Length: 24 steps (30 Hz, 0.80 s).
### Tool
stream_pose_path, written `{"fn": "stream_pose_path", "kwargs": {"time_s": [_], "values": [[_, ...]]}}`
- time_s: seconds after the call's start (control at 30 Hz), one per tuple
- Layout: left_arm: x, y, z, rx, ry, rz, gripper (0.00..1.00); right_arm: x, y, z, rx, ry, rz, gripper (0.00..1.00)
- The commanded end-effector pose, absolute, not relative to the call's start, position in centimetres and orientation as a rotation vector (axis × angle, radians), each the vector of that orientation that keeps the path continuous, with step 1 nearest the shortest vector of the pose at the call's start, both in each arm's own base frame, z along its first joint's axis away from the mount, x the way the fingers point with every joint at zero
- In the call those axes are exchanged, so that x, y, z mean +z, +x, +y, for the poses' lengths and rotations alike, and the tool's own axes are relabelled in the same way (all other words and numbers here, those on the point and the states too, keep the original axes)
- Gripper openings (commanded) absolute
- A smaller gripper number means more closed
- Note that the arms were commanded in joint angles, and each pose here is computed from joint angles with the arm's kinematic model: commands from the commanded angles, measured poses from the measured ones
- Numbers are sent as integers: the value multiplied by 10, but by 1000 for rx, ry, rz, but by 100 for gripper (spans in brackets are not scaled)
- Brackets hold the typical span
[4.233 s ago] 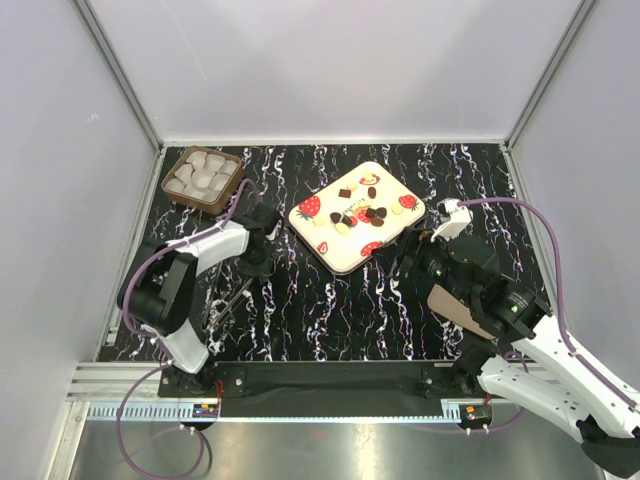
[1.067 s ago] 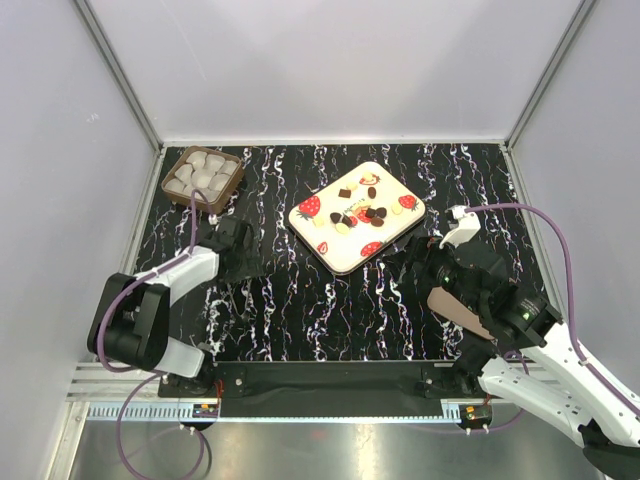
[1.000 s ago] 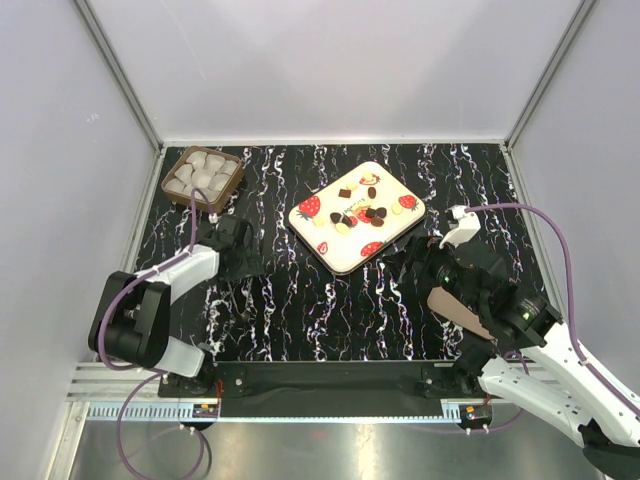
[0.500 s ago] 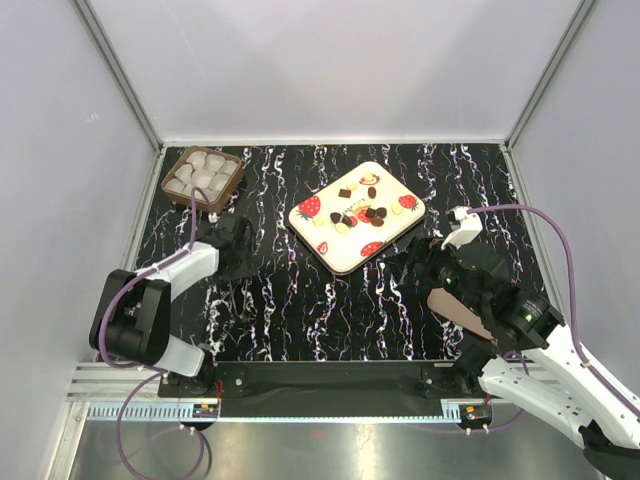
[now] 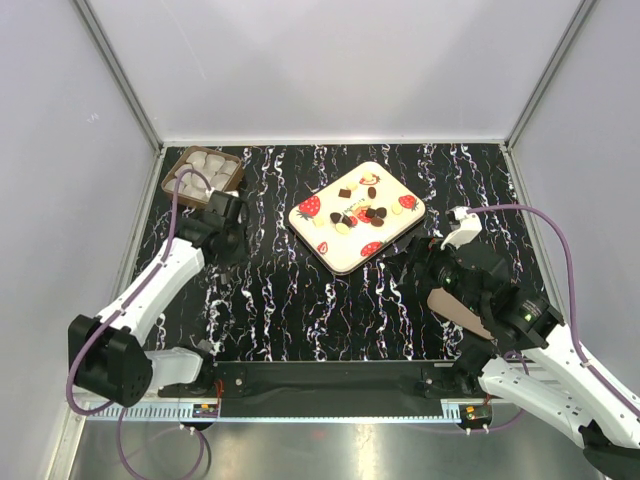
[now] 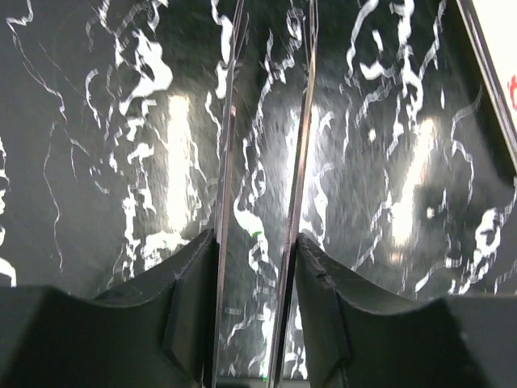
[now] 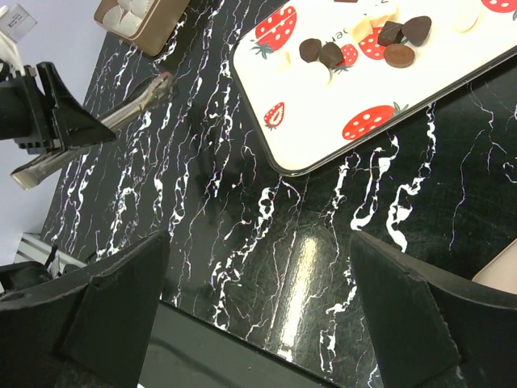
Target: Pack the chocolate
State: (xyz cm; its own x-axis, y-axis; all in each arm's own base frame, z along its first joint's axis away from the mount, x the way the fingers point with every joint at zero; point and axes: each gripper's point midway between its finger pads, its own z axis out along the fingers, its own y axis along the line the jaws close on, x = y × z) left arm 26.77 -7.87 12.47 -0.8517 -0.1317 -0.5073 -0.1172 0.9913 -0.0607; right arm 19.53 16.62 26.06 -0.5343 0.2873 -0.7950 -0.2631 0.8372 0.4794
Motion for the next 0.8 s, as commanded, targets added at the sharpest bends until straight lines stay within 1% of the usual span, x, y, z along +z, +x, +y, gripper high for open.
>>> {"fn": "stream_pose_path", "kwargs": {"time_s": [0.0, 0.17, 0.37, 0.6, 0.77], "values": [[146, 254, -87, -73, -90, 2611, 44, 282, 197, 170, 739, 37, 1973, 100], [175, 257, -104, -107, -17, 2567, 42, 284, 199, 168, 721, 47, 1976, 100], [214, 261, -154, -208, 155, 2475, 42, 281, 204, 162, 665, 64, 1986, 100], [223, 265, -204, -257, 331, 2416, 41, 282, 211, 150, 586, 112, 1969, 100], [225, 269, -223, -267, 389, 2358, 42, 287, 219, 137, 519, 172, 1934, 100]]}}
